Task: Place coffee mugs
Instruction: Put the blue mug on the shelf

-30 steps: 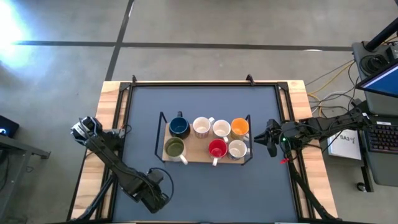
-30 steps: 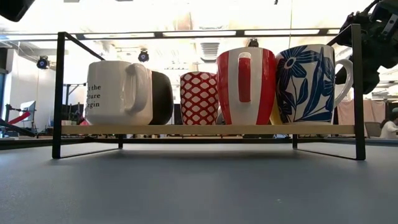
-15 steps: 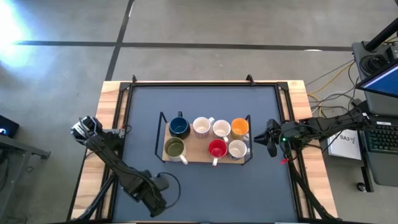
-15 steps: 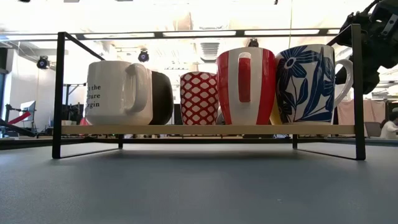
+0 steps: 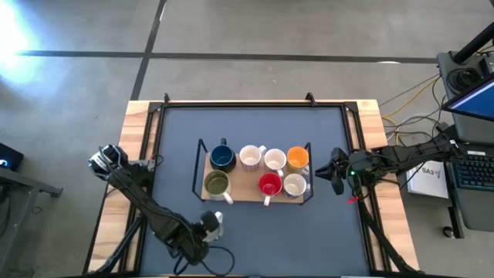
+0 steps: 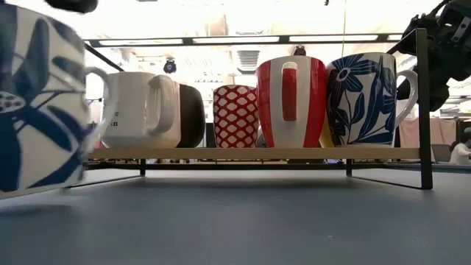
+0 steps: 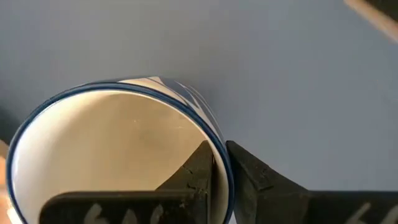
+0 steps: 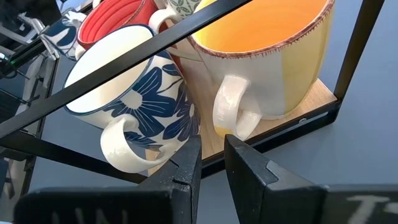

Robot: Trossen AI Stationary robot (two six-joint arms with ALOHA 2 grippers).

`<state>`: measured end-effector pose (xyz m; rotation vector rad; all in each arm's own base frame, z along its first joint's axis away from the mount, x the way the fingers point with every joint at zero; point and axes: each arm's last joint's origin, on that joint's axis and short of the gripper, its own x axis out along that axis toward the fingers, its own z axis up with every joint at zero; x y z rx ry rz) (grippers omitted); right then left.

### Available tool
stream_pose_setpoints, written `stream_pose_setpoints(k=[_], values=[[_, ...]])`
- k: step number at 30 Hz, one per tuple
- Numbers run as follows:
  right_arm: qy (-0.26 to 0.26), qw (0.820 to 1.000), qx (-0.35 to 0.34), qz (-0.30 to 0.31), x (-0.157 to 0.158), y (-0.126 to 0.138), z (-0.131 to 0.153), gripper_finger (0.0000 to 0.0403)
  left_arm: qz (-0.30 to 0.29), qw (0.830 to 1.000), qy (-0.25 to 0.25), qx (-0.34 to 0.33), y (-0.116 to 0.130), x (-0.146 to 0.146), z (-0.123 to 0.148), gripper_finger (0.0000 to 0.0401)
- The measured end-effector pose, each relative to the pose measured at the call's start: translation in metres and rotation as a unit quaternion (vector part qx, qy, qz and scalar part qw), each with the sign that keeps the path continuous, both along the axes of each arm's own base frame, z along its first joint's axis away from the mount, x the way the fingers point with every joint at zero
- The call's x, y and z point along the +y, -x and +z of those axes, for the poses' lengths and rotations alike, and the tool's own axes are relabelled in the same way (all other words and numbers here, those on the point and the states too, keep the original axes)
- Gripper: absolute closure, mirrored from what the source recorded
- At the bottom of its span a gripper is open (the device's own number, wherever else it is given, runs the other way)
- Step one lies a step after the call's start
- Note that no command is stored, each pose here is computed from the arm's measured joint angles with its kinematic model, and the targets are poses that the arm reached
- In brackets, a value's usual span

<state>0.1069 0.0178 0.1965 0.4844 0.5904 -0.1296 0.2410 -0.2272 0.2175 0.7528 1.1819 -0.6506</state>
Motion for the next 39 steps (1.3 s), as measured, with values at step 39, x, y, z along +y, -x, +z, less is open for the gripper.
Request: stream_pose_setpoints(k=[39], values=[[0.000, 1.000, 0.000, 0.000, 0.000, 0.000, 0.000, 0.0344, 0.309, 0.940, 0.147, 0.012, 0.001, -0.006, 0.033, 0.0306]])
